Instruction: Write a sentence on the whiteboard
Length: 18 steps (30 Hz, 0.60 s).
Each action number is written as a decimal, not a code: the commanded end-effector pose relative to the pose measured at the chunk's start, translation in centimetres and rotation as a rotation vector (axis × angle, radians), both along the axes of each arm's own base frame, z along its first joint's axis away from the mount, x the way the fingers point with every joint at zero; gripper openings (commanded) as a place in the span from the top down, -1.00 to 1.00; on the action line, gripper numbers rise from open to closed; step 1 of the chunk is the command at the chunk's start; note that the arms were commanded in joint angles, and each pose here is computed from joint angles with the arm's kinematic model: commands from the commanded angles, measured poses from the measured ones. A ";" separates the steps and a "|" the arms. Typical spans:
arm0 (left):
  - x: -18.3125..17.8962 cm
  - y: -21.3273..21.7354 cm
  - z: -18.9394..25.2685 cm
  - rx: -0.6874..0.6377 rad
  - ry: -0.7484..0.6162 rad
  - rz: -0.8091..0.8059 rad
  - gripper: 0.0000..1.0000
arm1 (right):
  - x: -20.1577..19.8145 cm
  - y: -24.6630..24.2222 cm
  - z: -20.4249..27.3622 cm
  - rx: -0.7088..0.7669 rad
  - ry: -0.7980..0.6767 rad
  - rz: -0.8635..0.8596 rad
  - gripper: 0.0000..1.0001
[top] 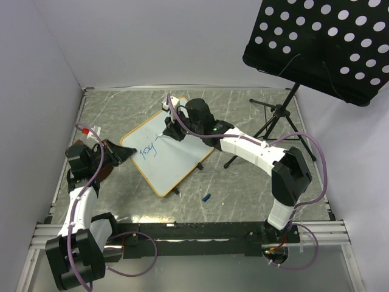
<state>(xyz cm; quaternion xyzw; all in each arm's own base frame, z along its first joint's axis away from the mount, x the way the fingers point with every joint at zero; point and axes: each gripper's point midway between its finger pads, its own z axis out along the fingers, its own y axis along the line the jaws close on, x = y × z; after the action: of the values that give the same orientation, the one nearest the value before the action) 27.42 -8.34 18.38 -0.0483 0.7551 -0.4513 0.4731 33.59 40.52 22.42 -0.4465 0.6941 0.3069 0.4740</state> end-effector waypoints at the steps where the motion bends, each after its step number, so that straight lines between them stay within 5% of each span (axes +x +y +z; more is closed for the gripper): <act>1: 0.3 -0.1 0.7 0.096 -0.113 -0.037 0.98 | 1.6 -0.2 2.1 0.021 -0.055 -0.046 1.00; 18: 0.2 -0.1 0.7 0.096 -0.115 -0.039 0.98 | -2.2 -0.4 -0.3 -0.022 0.006 0.098 1.00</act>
<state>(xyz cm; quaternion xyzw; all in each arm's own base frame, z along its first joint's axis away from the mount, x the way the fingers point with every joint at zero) 27.41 -8.35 18.39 -0.0477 0.7550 -0.4516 0.4731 32.81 40.47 22.03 -0.4679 0.6859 0.3160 0.4591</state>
